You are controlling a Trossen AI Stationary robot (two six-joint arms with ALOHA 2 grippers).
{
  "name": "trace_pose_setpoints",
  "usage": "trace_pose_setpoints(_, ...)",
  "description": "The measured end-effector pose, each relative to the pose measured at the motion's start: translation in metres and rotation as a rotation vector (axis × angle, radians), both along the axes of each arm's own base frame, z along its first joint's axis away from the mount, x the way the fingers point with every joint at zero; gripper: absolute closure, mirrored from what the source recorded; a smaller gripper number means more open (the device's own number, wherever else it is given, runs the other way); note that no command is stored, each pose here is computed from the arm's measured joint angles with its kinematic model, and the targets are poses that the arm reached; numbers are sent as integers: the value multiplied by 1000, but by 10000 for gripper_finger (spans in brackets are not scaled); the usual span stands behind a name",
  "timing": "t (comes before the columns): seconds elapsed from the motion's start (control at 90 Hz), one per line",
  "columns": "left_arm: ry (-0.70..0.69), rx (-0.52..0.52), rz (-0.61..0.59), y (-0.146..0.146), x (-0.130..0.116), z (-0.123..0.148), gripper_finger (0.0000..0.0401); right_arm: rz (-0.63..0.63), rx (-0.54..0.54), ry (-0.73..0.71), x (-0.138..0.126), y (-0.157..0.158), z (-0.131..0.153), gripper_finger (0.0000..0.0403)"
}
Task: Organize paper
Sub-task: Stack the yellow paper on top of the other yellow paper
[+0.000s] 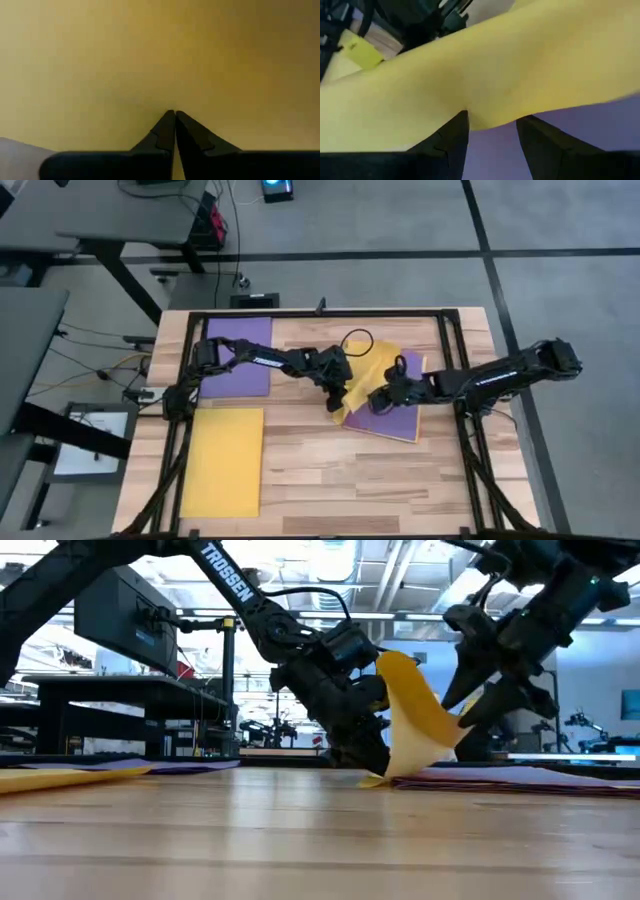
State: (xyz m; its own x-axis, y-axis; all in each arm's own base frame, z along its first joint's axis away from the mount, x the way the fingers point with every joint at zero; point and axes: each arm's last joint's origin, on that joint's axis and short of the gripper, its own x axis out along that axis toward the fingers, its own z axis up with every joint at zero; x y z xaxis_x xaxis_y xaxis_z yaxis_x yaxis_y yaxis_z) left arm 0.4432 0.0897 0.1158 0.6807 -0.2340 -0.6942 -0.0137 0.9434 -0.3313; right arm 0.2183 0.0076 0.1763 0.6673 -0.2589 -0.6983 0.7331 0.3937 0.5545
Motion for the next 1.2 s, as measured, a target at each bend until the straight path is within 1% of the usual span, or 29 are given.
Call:
trace_pose_setpoints(0.122, 0, 0, 0, 0, 0, 0, 401, -163, 144, -30, -2, -1, -2, 243)
trace_pose_setpoints(0.178, 0, 0, 0, 0, 0, 0, 401, -206, 176, -42, -2, -2, -2, 236)
trace_pose_setpoints(0.311, -1, -3, -3, 0, 0, 0, 401, -277, 149, -59, -3, -4, -2, 214)
trace_pose_setpoints(0.456, -1, -10, -9, 0, 0, 0, 401, -368, 67, -106, -3, -7, 0, 194)
trace_pose_setpoints(0.6, 13, -20, -15, -1, -1, -1, 401, -358, 59, -176, 1, -6, 6, 192)
trace_pose_setpoints(0.711, 19, -22, -16, -1, -2, -1, 401, -351, 77, -229, 3, -4, 11, 194)
trace_pose_setpoints(0.833, 20, -22, -16, -1, -2, -1, 401, -370, 98, -235, 1, -5, 12, 195)
trace_pose_setpoints(0.956, 20, -22, -15, -1, -2, -1, 401, -436, 157, -197, -3, -10, 8, 196)
trace_pose_setpoints(1.022, 19, -22, -15, -1, -2, -1, 401, -451, 151, -160, -6, -12, 5, 196)
trace_pose_setpoints(1.111, 20, -21, -15, -1, -2, -1, 401, -453, 149, -130, -8, -15, 3, 196)
trace_pose_setpoints(1.2, 19, -21, -15, -1, -2, -1, 401, -394, 144, -89, -8, -19, 2, 206)
